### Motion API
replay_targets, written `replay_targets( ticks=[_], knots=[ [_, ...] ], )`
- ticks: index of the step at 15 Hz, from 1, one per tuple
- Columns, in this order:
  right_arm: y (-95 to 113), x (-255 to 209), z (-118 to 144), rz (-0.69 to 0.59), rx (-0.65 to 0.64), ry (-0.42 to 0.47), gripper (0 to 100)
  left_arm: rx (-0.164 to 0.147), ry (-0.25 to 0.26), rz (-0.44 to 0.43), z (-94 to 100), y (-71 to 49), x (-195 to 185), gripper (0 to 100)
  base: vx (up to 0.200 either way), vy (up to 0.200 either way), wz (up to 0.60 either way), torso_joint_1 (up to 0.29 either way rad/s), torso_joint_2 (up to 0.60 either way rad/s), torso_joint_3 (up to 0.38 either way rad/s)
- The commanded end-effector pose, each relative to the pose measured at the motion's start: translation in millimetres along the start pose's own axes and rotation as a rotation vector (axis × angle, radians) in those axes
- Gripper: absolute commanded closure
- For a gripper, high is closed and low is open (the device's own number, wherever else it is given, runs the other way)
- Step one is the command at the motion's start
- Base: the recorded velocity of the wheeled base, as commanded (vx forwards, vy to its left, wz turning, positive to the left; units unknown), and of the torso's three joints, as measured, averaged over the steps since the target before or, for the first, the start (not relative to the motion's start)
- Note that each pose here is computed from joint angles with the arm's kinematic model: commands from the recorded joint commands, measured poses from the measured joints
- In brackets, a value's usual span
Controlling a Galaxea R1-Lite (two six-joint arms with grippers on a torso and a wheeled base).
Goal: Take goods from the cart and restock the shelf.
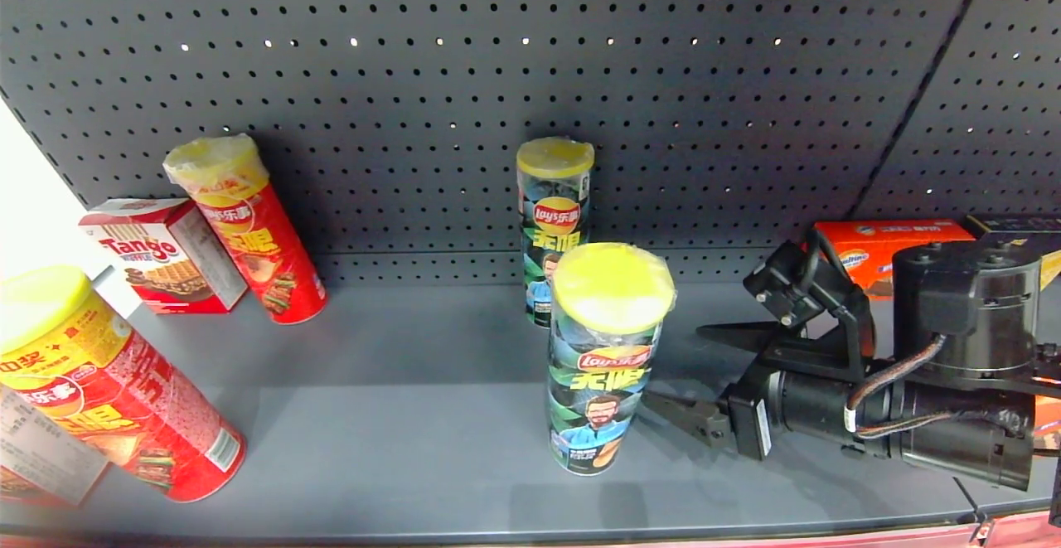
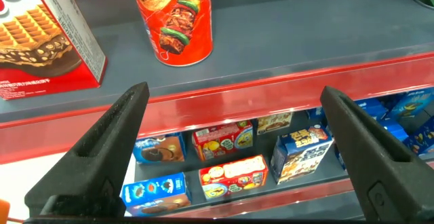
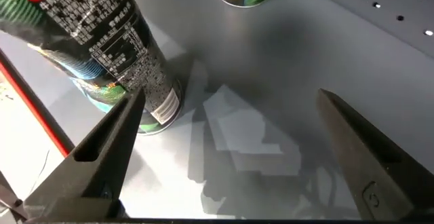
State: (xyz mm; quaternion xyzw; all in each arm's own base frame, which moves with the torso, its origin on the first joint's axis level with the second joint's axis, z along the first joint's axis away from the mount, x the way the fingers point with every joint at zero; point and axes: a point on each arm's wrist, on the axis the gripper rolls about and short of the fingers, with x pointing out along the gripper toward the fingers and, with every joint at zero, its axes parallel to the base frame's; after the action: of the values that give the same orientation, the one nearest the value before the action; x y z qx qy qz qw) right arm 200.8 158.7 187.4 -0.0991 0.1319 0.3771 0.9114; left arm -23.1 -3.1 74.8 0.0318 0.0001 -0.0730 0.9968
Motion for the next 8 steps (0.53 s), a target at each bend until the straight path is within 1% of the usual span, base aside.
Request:
replay_targets(
  ticks=[1, 8],
  knots=[
    [2.7, 1.1, -0.2, 0.011, -0.003, 0.002, 0, 0.000, 0.001, 0.000, 0.0, 0.0, 0.1, 0, 0.000, 0.000, 0.00, 0.000, 0.00, 0.000],
    [0.3, -1.8, 1.9, -0.001, -0.003, -0.009, 0, 0.000, 0.001, 0.000, 0.0, 0.0, 0.1, 0, 0.000, 0.000, 0.00, 0.000, 0.00, 0.000]
  ],
)
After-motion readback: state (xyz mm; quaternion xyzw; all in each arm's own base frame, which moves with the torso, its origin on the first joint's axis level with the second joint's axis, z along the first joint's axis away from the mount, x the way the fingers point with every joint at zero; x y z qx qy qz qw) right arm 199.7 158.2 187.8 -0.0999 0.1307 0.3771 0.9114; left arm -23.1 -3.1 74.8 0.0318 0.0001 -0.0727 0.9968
